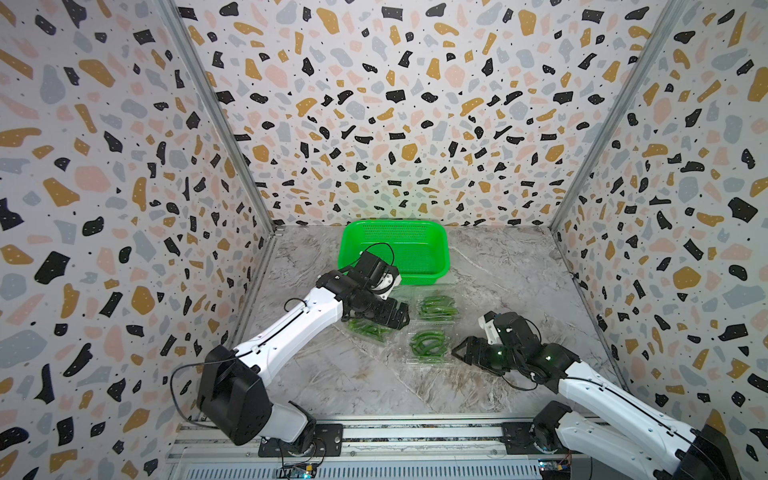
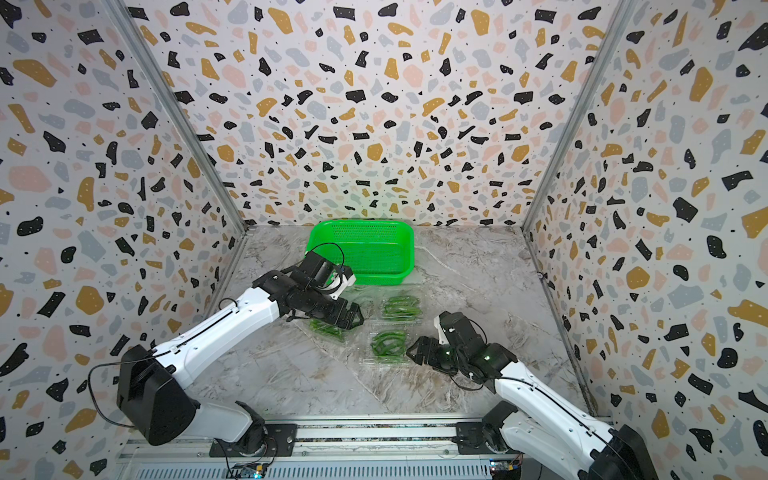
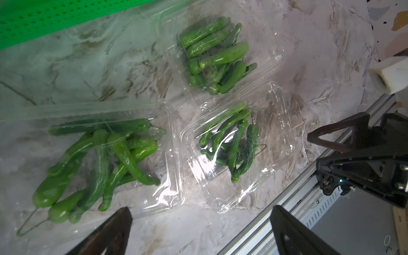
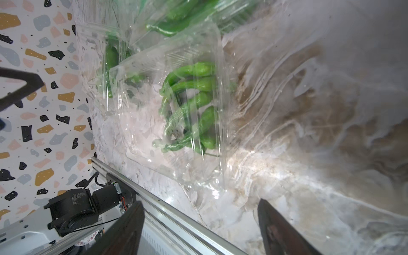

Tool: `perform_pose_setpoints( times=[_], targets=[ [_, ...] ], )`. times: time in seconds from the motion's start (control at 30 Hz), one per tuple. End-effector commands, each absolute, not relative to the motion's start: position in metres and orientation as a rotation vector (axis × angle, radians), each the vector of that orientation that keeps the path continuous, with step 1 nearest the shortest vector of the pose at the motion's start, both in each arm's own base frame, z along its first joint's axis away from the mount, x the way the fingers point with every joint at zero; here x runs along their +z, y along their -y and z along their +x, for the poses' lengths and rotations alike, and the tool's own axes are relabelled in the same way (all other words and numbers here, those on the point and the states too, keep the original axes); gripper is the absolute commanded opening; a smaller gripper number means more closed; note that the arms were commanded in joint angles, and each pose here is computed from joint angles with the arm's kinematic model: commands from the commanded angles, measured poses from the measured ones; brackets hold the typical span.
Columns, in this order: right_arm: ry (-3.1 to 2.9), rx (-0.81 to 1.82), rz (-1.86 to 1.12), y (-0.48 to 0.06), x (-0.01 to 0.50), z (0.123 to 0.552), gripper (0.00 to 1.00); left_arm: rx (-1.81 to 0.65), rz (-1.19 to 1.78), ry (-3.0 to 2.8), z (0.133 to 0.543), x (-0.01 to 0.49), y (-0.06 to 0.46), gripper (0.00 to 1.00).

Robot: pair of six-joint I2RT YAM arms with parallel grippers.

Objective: Take small green peppers out of containers
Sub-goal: Open the packing box at the center of the board.

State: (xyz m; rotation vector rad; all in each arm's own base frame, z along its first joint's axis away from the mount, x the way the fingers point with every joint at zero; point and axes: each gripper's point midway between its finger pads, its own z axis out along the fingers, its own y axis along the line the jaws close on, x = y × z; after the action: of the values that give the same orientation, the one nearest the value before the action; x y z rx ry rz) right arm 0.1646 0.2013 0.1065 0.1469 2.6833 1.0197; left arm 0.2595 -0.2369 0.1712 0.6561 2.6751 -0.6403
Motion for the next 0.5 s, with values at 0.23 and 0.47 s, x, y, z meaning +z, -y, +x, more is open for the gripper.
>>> perform_pose_setpoints(
  times=[0.23, 0.47],
  targets=[
    [-2.718, 1.059, 0.245, -0.204, 0.08, 0.134, 0.64, -0.655, 0.883, -2.542, 0.27, 0.165, 0.292, 0.99],
    [-2.692, 1.098, 0.315, -0.207, 0.075, 0.137, 0.55, -0.652, 0.977, -2.538, 0.274, 0.144, 0.316, 0.99]
  ],
)
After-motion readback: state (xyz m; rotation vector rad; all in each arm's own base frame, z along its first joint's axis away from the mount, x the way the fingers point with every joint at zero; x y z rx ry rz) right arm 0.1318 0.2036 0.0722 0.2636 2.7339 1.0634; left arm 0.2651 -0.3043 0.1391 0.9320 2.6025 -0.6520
